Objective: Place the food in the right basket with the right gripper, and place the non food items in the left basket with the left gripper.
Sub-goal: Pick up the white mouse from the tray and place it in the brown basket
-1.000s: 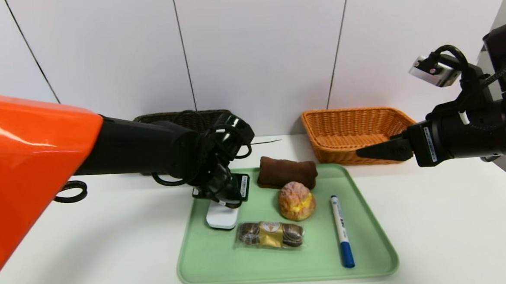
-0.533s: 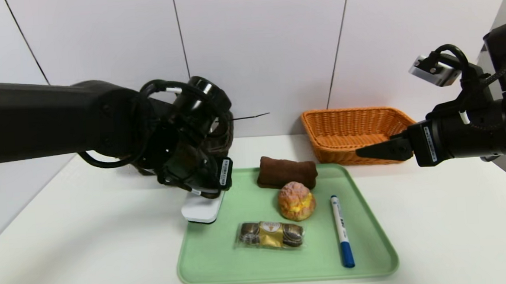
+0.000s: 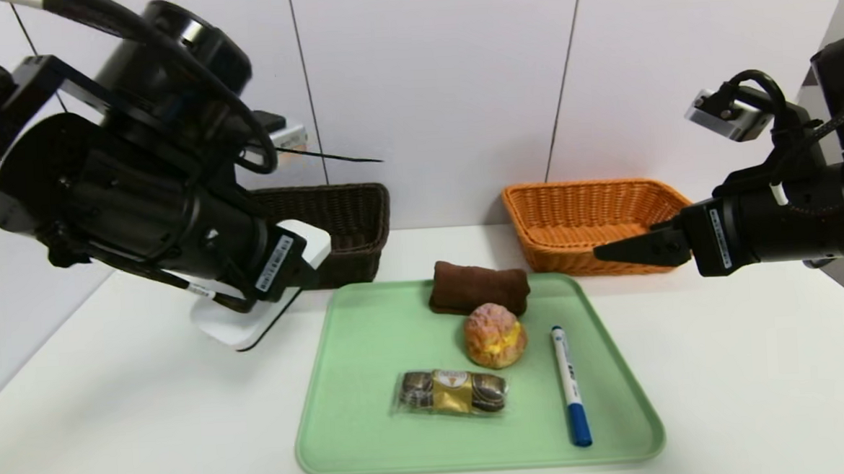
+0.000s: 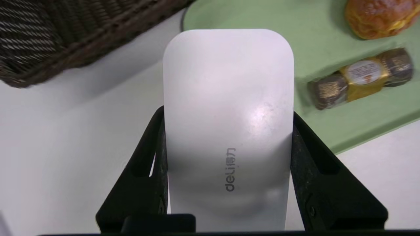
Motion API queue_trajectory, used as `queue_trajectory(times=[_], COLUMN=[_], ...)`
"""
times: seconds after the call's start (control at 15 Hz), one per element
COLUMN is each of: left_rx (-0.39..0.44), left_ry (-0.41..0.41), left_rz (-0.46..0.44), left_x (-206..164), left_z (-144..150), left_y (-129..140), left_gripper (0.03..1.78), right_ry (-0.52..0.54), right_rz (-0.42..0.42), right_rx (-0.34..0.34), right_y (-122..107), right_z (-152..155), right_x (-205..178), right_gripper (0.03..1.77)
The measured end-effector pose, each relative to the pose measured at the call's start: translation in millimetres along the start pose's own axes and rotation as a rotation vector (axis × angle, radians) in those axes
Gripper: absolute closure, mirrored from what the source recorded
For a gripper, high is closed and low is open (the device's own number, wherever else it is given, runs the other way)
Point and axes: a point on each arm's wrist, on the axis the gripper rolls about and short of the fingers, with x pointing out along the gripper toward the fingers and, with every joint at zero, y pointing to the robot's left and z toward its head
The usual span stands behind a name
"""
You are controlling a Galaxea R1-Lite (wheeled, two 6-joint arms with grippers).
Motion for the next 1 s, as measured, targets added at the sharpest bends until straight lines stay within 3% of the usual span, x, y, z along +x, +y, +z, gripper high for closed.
queue_trajectory(times=[0.2, 0.47, 0.73, 1.0], left_rx=[0.166, 0.327, 0.420, 0.461], left_ry=[-0.041, -0.102, -0.124, -0.171], left_rz=[0.038, 0.018, -0.015, 0.026], left_x=[-6, 10, 59, 118], left_z=[8, 30, 44, 51], left_y=[38, 83, 117, 137], left_gripper=[0.79, 0.79, 0.80, 0.80], right_ry=[-0.005, -0.003, 0.002, 0.029], right_rz=[0.001, 0.006, 0.011, 0.009], right_rx=[-0.007, -0.015, -0.016, -0.008], right_y=[1, 3, 5, 3], right_z=[0, -1, -1, -8], right_x=[-2, -2, -1, 3], right_gripper=[0.10, 0.10, 0.10, 0.10])
